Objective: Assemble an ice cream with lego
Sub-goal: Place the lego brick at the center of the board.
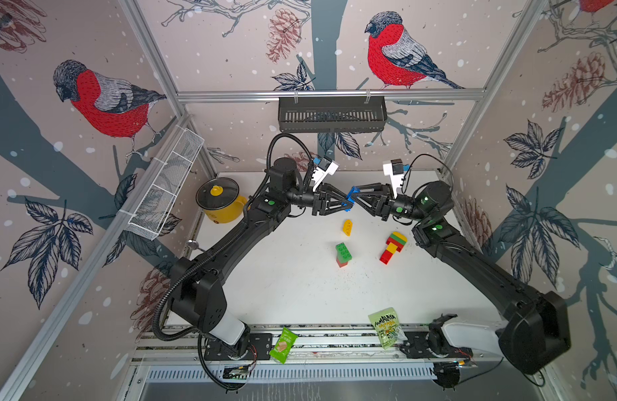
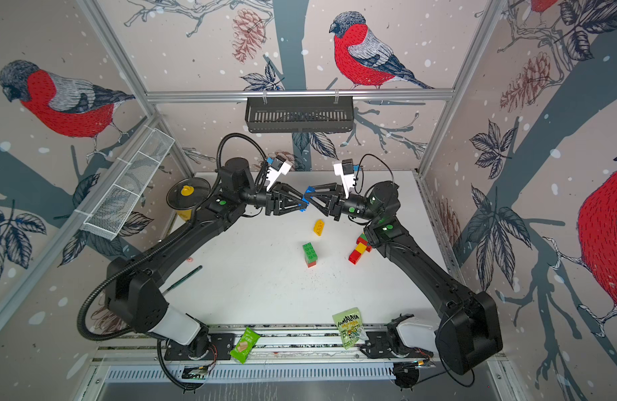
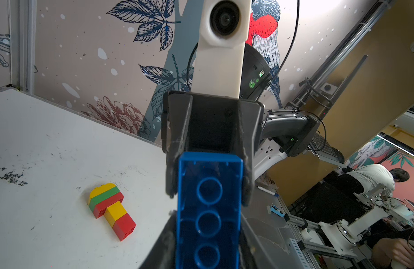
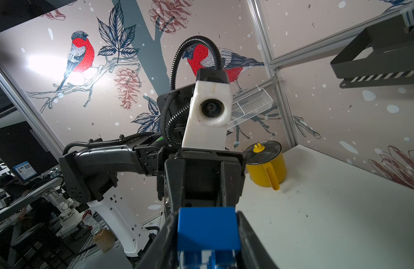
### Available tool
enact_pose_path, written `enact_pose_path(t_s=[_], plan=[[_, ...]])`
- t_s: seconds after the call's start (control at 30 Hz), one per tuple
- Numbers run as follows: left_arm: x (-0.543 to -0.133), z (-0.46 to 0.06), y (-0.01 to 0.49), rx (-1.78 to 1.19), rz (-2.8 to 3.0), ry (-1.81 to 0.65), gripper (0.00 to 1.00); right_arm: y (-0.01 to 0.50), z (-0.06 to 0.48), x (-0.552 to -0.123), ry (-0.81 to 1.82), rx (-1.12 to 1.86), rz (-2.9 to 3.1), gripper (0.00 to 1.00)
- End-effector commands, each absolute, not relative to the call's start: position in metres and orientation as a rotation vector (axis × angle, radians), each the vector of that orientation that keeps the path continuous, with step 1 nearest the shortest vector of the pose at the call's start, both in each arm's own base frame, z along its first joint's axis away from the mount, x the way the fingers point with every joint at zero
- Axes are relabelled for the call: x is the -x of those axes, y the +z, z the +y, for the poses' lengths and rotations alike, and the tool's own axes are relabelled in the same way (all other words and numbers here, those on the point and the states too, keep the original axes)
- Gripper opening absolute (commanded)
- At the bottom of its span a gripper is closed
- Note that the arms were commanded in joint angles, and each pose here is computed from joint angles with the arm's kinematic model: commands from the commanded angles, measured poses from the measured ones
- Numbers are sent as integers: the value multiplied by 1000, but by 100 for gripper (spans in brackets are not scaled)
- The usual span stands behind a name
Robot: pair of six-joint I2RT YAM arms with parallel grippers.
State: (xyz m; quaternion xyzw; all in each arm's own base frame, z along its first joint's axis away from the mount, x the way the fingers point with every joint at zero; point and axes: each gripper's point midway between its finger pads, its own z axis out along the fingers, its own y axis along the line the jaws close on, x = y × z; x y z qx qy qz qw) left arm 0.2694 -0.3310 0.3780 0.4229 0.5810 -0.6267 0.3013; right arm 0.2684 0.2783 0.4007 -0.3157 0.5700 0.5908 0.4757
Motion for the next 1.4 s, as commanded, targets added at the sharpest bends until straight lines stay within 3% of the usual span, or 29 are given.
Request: enact_pose_path(t_s=[0.0,0.13,0.23,0.33,0.47,0.6,0.7,0.83,1.07,1.37], plan=[[-270,-332,380,-1132,1525,-1657,39,408,278,-267,1424,776,1364,35],[-272,-332,379,-1125,1530,-1653,53,407,277,-273,1399,757,1380,31],[-277,-332,378,-1109,1546,-1635,85,403,273,-289,1344,679,1439,25],[-292,-323,370,-1038,1622,-1574,99,404,252,-309,1231,574,1540,19],[-345,-269,349,-705,1836,-1376,100,366,204,-352,982,387,1815,18],[-383,-201,313,-363,1982,-1118,100,277,156,-397,557,218,2212,18],[-386,-181,288,-283,2061,-962,100,216,142,-413,369,206,2455,17],[-380,-175,271,-244,2121,-961,100,156,152,-426,167,275,2638,15],[-377,-157,255,-179,2197,-857,100,70,169,-444,18,364,2816,15],[-377,-149,241,-165,2242,-821,100,25,178,-438,28,405,2903,18]])
